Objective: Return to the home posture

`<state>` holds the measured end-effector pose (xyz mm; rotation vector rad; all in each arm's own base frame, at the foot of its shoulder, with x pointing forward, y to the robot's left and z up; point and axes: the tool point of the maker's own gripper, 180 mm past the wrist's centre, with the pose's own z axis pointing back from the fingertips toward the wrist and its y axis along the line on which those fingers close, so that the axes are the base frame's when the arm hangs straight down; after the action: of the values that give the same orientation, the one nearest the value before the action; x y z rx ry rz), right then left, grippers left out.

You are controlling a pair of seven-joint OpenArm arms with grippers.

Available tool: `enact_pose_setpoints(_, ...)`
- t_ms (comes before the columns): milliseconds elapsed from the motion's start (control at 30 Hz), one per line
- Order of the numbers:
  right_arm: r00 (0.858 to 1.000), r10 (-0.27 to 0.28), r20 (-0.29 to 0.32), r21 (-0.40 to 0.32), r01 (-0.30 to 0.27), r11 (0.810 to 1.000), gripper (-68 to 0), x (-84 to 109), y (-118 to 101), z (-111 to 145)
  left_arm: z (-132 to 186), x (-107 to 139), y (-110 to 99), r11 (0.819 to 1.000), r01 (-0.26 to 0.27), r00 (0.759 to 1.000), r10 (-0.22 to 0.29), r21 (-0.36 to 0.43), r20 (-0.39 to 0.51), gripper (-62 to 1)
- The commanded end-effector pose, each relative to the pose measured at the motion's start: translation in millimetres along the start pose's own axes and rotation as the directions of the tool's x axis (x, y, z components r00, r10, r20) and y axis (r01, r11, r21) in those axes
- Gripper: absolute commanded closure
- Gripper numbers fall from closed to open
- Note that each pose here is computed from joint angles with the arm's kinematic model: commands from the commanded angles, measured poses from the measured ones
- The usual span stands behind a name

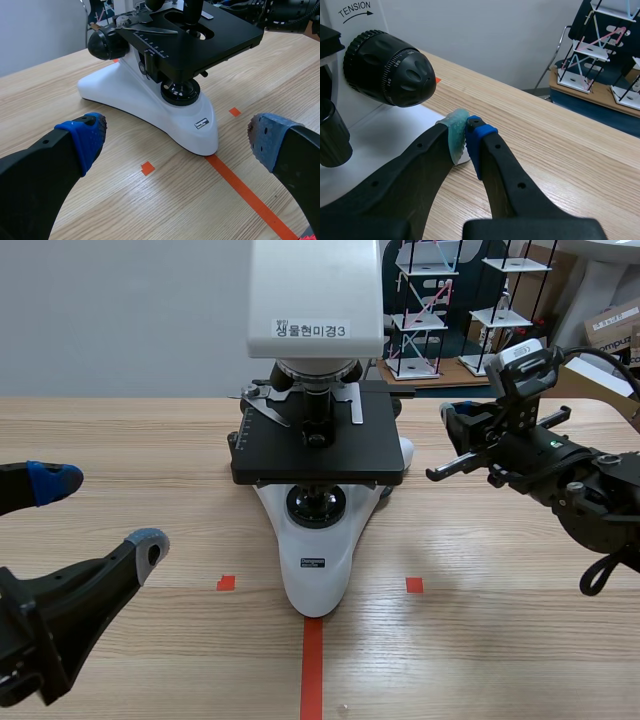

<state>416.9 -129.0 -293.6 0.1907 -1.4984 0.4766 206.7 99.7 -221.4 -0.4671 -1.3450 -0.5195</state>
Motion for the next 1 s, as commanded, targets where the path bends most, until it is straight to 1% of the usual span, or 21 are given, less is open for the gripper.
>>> enact_pose_setpoints(0, 0.999, 0.021, 0.048, -0.013, -0.021, 1.0, -3.7, 18.6, -12, -5, -2, 10, -1, 1.0, 0.001, 0.999, -0.001, 0.001, 0.035, -59.6)
enact_pose_setpoints(400, 0.999, 0.021, 0.047, -0.013, -0.02, 1.0, -3.7, 18.4, -11, -4, -2, 10, -1, 1.0, 0.001, 0.999, -0.001, 0.001, 0.034, -59.6)
enact_pose_setpoints(533, 0.999, 0.021, 0.036, -0.014, -0.02, 1.0, -3.7, 13.9, -12, -1, -2, 10, -1, 1.0, 0.001, 0.999, -0.001, 0.001, 0.034, -59.6)
enact_pose_setpoints(600, 1.0, 0.011, 0.026, -0.019, -0.011, 1.0, -3.8, 9.3, -14, 3, -2, 10, -1, 1.0, 0.001, 0.999, -0.001, 0.001, 0.035, -59.6)
enact_pose_setpoints(667, 1.0, -0.014, 0.023, -0.033, 0.014, 0.999, -4.9, 5.3, -17, 11, -2, 10, -1, 1.0, 0.001, 0.999, -0.001, 0.001, 0.035, -59.6)
enact_pose_setpoints(733, 0.999, -0.027, 0.02, -0.05, 0.028, 0.998, -10.0, 3.0, -22, 21, -2, 10, -1, 1.0, 0.001, 0.999, -0.001, 0.001, 0.034, -59.6)
enact_pose_setpoints(800, 0.999, -0.03, 0.021, -0.066, 0.032, 0.997, -17.4, 2.4, -27, 33, -2, 10, -1, 1.0, 0.001, 0.999, -0.001, 0.001, 0.035, -59.6)
enact_pose_setpoints(867, 0.999, -0.033, 0.021, -0.081, 0.034, 0.996, -26.8, 2.1, -31, 46, -2, 10, -1, 1.0, 0.001, 0.999, -0.001, 0.001, 0.035, -59.6)
enact_pose_setpoints(967, 0.999, -0.037, 0.019, -0.091, 0.038, 0.995, -43.1, 1.9, -30, 70, -2, 10, -1, 1.0, 0.001, 0.999, -0.001, 0.001, 0.035, -59.6)
